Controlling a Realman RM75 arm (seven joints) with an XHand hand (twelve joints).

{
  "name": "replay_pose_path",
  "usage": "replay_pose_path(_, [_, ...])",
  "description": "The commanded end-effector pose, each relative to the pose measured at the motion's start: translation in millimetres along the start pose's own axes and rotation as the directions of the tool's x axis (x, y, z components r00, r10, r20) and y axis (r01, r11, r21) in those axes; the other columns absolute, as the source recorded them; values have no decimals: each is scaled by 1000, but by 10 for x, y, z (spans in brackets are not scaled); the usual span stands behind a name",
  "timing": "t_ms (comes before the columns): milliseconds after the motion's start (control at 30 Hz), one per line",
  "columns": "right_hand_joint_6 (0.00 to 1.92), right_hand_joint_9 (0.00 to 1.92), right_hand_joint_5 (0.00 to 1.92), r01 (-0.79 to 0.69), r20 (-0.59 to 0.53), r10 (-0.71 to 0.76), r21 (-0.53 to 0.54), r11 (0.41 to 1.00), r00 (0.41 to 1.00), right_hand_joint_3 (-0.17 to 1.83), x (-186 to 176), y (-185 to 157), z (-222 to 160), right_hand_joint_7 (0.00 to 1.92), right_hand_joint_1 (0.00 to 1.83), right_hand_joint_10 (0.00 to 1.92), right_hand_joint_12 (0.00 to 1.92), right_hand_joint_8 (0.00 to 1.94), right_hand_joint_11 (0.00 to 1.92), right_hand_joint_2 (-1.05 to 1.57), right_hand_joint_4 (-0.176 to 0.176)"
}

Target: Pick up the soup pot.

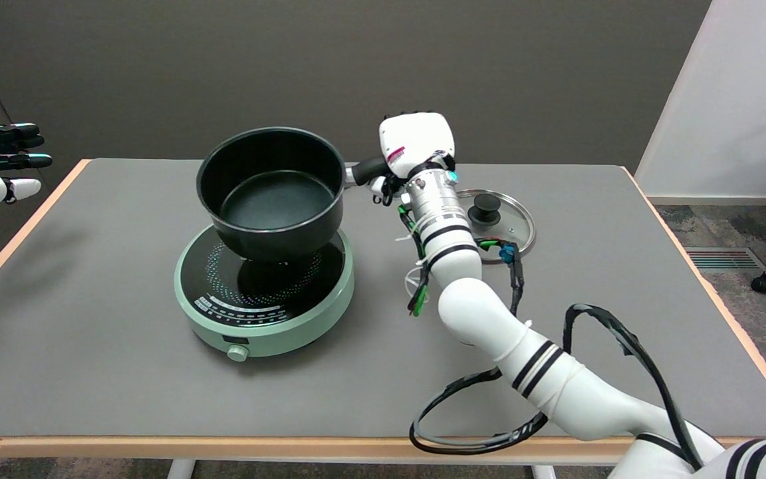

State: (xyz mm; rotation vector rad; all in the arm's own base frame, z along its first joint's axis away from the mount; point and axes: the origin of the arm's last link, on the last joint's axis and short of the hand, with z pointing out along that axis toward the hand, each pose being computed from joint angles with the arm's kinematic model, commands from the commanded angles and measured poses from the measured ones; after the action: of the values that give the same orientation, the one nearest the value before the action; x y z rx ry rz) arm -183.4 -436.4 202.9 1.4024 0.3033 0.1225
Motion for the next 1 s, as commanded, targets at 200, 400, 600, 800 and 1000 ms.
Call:
replay_pose_path(200, [1920, 1920, 1920, -20, -27, 19, -37, 999, 999, 247, 57, 601, -85, 1920, 633, 1920, 1920, 1920, 1920, 1496, -27])
replay_pose_path(400, [1920, 1920, 1920, -51, -28, 48, -99, 994, 998, 369, 113, 1099, -42, 1920, 668, 1920, 1920, 1920, 1920, 1448, -26])
replay_pose_path(600, [1920, 1920, 1920, -81, -32, 78, -126, 989, 996, 460, 204, 1551, -25, 1920, 708, 1920, 1920, 1920, 1920, 1380, -24])
replay_pose_path(800, [1920, 1920, 1920, -48, -13, 47, -132, 990, 999, 557, 222, 1890, -142, 1920, 740, 1920, 1920, 1920, 1920, 1321, -23])
replay_pose_path(1000, [1920, 1920, 1920, -22, 40, 29, -163, 986, 999, 618, 115, 2160, -469, 1920, 758, 1920, 1920, 1920, 1920, 1281, -22])
